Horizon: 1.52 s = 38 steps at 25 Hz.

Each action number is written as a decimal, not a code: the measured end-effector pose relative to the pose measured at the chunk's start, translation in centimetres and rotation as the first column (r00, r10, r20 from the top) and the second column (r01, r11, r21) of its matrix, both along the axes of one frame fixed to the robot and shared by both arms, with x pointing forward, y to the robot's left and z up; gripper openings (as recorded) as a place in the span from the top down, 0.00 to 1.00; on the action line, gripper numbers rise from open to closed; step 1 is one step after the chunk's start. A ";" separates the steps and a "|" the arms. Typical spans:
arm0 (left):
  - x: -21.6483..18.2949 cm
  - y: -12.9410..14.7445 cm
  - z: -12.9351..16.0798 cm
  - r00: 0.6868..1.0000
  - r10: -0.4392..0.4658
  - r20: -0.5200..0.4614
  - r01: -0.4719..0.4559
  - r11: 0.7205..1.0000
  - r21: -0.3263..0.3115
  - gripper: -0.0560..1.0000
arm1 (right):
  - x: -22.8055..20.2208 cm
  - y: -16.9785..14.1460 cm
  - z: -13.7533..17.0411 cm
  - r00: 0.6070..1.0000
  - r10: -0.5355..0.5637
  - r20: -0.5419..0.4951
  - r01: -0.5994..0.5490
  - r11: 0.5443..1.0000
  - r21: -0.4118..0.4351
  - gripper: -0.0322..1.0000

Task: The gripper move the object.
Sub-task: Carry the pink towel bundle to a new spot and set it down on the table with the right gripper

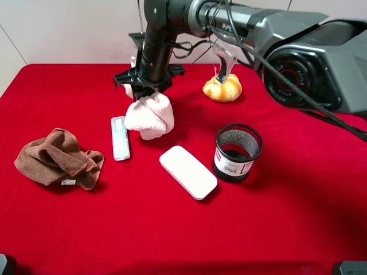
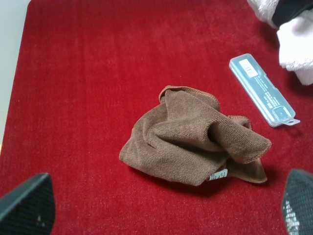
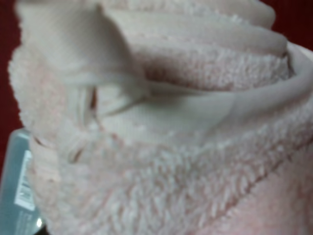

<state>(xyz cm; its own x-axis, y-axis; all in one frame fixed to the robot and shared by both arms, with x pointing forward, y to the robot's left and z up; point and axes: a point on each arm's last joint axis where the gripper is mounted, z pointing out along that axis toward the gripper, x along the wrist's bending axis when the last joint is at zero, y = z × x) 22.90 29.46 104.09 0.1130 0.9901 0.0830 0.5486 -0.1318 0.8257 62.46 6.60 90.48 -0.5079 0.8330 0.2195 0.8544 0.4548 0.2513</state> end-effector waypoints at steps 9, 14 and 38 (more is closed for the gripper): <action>0.0 0.0 0.0 1.000 0.000 0.000 0.000 1.000 0.000 0.08 | 0.2 0.2 -1.1 1.000 0.016 0.008 -0.016 1.000 0.002 0.62; 0.0 0.0 0.0 1.000 0.000 0.000 0.000 1.000 0.000 0.08 | 0.1 0.2 -1.1 1.000 0.020 0.007 -0.020 1.000 0.005 0.62; 0.0 0.0 0.0 1.000 0.000 0.000 0.000 1.000 0.000 0.08 | -0.1 0.2 0.0 0.999 0.039 0.005 -0.039 0.999 0.021 0.30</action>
<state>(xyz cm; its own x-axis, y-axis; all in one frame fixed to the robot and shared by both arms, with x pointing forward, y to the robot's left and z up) 22.90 29.46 104.09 0.1130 0.9901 0.0830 0.5486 -0.1318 0.8257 62.40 6.84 90.52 -0.5408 0.8078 0.2347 0.8351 0.4820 0.2652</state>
